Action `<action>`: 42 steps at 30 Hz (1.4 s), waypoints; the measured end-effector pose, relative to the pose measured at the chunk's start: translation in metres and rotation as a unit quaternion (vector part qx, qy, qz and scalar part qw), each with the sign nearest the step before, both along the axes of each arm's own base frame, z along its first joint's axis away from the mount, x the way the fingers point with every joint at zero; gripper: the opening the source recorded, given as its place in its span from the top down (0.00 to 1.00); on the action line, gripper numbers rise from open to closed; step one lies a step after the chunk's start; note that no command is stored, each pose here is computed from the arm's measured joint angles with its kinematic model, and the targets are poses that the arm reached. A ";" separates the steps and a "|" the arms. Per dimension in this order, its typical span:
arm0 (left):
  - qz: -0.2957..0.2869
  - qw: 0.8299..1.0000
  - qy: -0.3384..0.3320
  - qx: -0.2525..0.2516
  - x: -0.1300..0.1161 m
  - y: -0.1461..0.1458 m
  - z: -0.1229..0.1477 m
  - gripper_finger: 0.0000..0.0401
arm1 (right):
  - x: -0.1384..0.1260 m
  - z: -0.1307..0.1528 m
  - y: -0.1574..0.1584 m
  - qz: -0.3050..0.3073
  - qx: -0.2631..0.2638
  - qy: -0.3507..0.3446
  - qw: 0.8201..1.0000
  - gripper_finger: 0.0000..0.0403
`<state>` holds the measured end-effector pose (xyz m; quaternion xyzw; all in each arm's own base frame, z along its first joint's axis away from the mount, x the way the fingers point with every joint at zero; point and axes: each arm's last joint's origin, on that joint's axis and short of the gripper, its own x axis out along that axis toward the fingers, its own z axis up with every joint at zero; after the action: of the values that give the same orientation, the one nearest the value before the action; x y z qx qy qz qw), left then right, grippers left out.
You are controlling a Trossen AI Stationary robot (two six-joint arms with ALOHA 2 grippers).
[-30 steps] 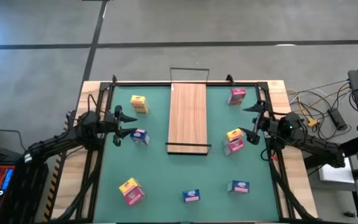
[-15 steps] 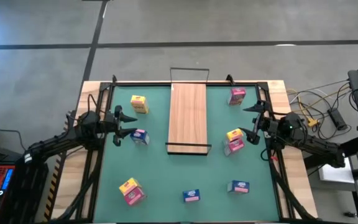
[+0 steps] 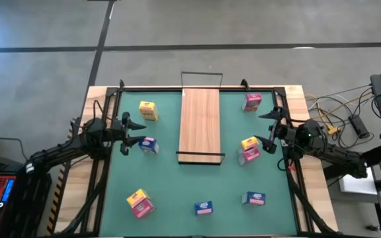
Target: Stack cereal on shelf
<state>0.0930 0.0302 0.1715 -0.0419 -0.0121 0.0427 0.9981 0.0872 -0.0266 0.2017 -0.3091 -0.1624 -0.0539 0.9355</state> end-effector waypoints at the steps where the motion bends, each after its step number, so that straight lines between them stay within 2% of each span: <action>1: 0.000 1.000 0.000 0.000 0.000 0.000 0.000 0.49 | 0.000 0.000 0.000 0.000 0.000 0.000 1.000 0.11; 6: 0.000 1.000 0.000 0.000 0.000 0.000 0.000 0.49 | 0.000 0.000 0.000 0.006 0.015 0.000 1.000 0.11; 12: 0.000 1.000 0.000 0.000 0.000 0.000 0.000 0.49 | 0.000 0.000 0.000 0.045 0.124 0.000 0.991 0.11; 18: 0.000 1.000 0.000 0.000 0.000 0.000 0.000 0.49 | 0.000 0.000 0.000 0.042 0.124 -0.001 0.991 0.11; 25: 0.000 1.000 0.000 0.000 0.000 0.000 0.000 0.49 | 0.001 -0.002 -0.004 -0.011 0.143 -0.002 0.990 0.10; 35: 0.000 1.000 0.000 0.000 0.000 0.000 0.000 0.49 | 0.001 -0.005 -0.006 -0.061 0.111 0.010 0.992 0.01; 38: 0.000 1.000 0.000 0.000 0.000 0.000 0.000 0.49 | 0.001 -0.005 -0.008 -0.081 0.125 0.004 0.989 0.01; 42: 0.000 1.000 0.000 0.000 0.000 0.000 0.000 0.49 | 0.000 -0.001 -0.008 -0.076 0.135 -0.007 0.988 0.01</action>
<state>0.0930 0.0302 0.1715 -0.0418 -0.0122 0.0427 0.9981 0.0869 -0.0341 0.2006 -0.1915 -0.1361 -0.1485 0.9606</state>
